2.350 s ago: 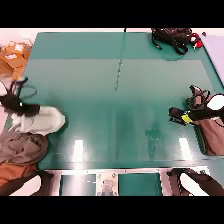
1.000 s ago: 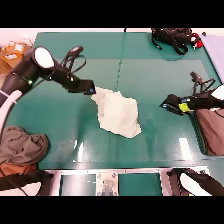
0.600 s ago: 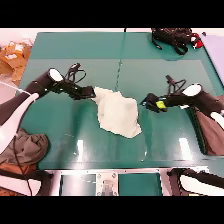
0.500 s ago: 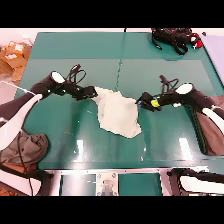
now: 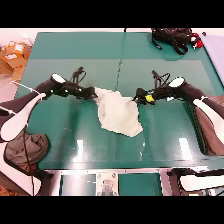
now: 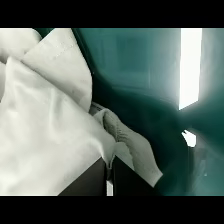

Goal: Fold the shirts.

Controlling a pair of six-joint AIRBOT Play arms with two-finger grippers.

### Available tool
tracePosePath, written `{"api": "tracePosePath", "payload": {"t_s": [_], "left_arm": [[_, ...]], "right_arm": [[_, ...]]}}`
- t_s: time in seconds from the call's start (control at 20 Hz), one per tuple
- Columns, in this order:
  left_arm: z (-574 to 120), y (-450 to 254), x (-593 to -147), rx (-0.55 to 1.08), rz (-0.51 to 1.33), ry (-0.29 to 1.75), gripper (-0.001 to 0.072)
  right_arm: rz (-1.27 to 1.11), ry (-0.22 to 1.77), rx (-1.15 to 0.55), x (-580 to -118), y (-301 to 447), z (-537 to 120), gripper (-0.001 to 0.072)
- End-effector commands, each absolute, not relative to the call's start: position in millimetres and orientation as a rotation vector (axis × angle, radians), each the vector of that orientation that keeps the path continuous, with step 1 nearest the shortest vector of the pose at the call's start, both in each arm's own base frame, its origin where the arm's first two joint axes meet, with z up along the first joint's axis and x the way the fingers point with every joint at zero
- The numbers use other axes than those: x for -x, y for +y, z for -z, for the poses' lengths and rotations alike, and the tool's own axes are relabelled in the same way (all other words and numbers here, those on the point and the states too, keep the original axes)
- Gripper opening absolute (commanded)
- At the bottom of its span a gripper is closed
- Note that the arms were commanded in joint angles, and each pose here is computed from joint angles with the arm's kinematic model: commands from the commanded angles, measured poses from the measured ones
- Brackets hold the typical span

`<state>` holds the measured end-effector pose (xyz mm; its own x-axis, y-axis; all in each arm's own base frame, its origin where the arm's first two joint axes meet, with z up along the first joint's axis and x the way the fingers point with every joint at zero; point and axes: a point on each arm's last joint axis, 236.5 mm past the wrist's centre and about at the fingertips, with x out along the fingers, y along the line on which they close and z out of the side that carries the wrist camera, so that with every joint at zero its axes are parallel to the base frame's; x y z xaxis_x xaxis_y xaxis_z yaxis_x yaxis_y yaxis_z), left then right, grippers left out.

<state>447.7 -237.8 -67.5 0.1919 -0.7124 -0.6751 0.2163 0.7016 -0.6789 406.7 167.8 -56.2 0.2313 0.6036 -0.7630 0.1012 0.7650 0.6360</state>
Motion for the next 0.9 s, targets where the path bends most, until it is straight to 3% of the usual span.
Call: {"api": "tracePosePath", "payload": {"t_s": [0.0,0.15,0.35,0.55,0.85], "left_arm": [[36.1,-211.2,-452.7,0.479,0.697,1.222,0.0021],[-7.5,-179.8,-457.3,0.456,0.668,1.161,0.0021],[-120.0,-154.3,-450.4,0.407,0.653,0.919,0.0021],[-268.2,-161.8,-400.5,0.321,0.728,0.617,0.0021],[-407.2,-122.8,-320.4,0.043,0.568,0.362,0.0022]], "right_arm": [[-0.406,1.279,-0.639,-406.3,143.6,27.7,0.0017],[-0.380,1.142,-0.643,-412.5,109.1,-24.6,0.0017],[-0.341,0.894,-0.610,-405.5,70.6,-115.9,0.0017],[-0.368,0.607,-0.508,-377.8,68.8,-228.5,0.0017],[-0.278,0.105,-0.325,-282.7,46.8,-406.5,0.0018]]}}
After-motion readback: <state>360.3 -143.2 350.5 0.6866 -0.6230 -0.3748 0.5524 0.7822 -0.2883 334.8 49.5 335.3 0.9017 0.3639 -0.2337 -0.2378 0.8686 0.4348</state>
